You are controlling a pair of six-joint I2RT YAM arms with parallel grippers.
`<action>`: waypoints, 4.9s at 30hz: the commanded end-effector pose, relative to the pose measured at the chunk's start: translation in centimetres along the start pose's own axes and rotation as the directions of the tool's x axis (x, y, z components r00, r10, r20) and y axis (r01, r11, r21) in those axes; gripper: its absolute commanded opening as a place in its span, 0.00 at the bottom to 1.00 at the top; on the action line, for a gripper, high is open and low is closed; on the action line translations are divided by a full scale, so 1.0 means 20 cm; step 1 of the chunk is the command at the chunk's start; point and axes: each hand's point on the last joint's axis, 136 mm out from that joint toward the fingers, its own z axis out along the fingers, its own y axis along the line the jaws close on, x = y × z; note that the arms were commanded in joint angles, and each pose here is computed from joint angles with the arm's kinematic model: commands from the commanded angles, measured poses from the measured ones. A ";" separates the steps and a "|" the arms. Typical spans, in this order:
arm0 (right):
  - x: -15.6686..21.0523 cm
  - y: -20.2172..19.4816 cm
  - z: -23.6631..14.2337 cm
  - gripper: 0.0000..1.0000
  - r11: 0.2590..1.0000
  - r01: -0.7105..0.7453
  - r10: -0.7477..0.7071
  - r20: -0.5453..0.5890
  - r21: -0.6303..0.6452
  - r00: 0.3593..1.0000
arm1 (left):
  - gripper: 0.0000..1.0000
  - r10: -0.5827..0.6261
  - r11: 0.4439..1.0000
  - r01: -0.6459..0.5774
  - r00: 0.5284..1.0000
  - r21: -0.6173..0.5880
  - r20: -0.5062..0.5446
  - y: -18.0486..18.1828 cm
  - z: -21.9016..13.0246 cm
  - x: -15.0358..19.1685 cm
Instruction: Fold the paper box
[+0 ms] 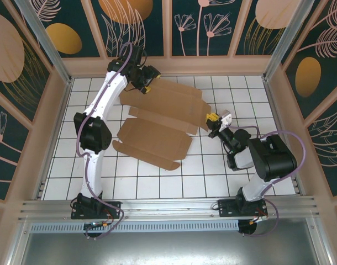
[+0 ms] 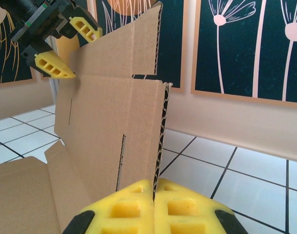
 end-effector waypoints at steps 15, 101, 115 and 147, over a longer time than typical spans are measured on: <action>-0.20 0.00 -0.06 0.29 0.999 0.022 -0.027 0.104 0.043 0.994 | 0.03 0.012 0.999 -0.012 1.000 0.032 -0.026 0.06 0.05 0.03; 0.91 1.29 0.23 0.00 0.959 0.000 -0.257 -0.871 -0.282 0.418 | 0.00 0.143 0.989 -0.144 0.989 0.041 0.028 0.69 0.06 0.08; 0.02 1.48 0.34 0.33 0.828 -0.268 -0.132 -0.637 -0.492 0.760 | 0.00 0.177 0.978 -0.187 0.978 0.091 0.111 0.62 0.06 0.02; 0.03 0.55 0.75 0.62 0.853 -0.500 0.215 -0.775 -0.147 0.595 | 0.22 0.254 0.846 -0.323 0.944 0.425 0.211 0.44 0.08 0.06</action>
